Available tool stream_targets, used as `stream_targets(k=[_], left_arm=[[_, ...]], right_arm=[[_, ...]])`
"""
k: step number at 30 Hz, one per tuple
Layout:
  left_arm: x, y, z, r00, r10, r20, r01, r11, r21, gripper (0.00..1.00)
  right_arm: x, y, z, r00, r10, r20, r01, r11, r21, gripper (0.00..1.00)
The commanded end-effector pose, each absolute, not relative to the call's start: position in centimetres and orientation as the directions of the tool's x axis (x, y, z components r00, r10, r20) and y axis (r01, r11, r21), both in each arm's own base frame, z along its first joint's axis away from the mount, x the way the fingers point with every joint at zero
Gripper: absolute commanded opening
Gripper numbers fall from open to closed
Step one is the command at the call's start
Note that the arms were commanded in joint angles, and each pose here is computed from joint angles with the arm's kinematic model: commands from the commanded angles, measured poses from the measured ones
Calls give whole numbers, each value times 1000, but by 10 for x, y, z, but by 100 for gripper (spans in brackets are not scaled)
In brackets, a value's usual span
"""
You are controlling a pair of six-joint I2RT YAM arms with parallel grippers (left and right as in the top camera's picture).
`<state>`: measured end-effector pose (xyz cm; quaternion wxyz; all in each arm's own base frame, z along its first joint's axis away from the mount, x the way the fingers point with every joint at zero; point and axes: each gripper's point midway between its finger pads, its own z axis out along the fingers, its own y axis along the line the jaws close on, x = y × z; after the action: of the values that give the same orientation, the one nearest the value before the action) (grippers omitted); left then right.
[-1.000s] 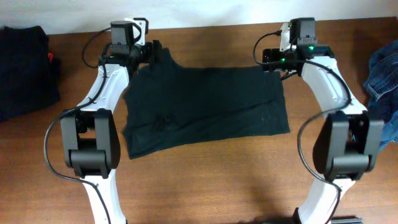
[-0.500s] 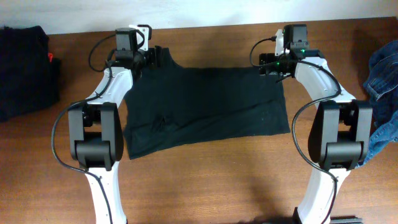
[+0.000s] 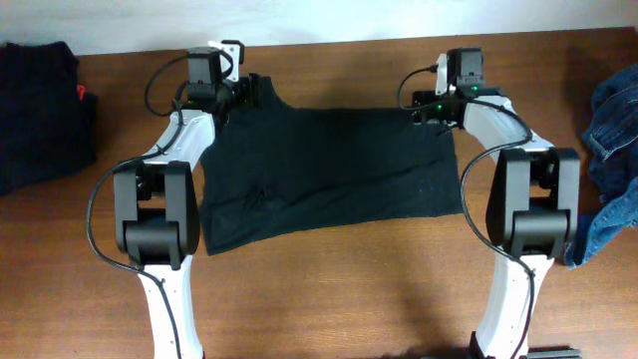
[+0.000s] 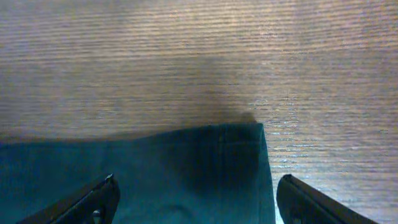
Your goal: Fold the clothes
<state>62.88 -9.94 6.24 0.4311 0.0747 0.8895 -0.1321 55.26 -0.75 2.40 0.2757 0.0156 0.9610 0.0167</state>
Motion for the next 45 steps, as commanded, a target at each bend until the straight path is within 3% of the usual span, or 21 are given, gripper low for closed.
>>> stream_targets(k=[1, 11, 15, 24, 33, 41, 45], left_arm=[[633, -102, 52, -608, 29, -793, 264, 950, -167, 73], [632, -102, 27, -632, 28, -775, 257, 951, -174, 69], [632, -102, 23, -634, 29, -772, 256, 951, -175, 59], [627, -101, -5, -670, 28, -742, 245, 952, -186, 59], [630, -101, -3, -659, 27, -751, 248, 951, -183, 59], [630, -102, -3, -657, 27, -753, 249, 951, -183, 50], [632, -102, -1, -648, 26, -761, 251, 951, -181, 50]], right_arm=[[558, -10, 21, -843, 30, -538, 24, 1000, 18, 86], [558, -18, 7, -851, 31, -524, 49, 999, -21, 85], [557, -18, 7, -851, 31, -524, 49, 999, -21, 77], [561, -18, 8, -844, 31, -536, 49, 999, -20, 78], [566, -18, 11, -829, 31, -559, 50, 999, -19, 83], [563, -18, -8, -843, 34, -536, 52, 998, -18, 82], [560, -18, -16, -852, 35, -522, 52, 998, -19, 80]])
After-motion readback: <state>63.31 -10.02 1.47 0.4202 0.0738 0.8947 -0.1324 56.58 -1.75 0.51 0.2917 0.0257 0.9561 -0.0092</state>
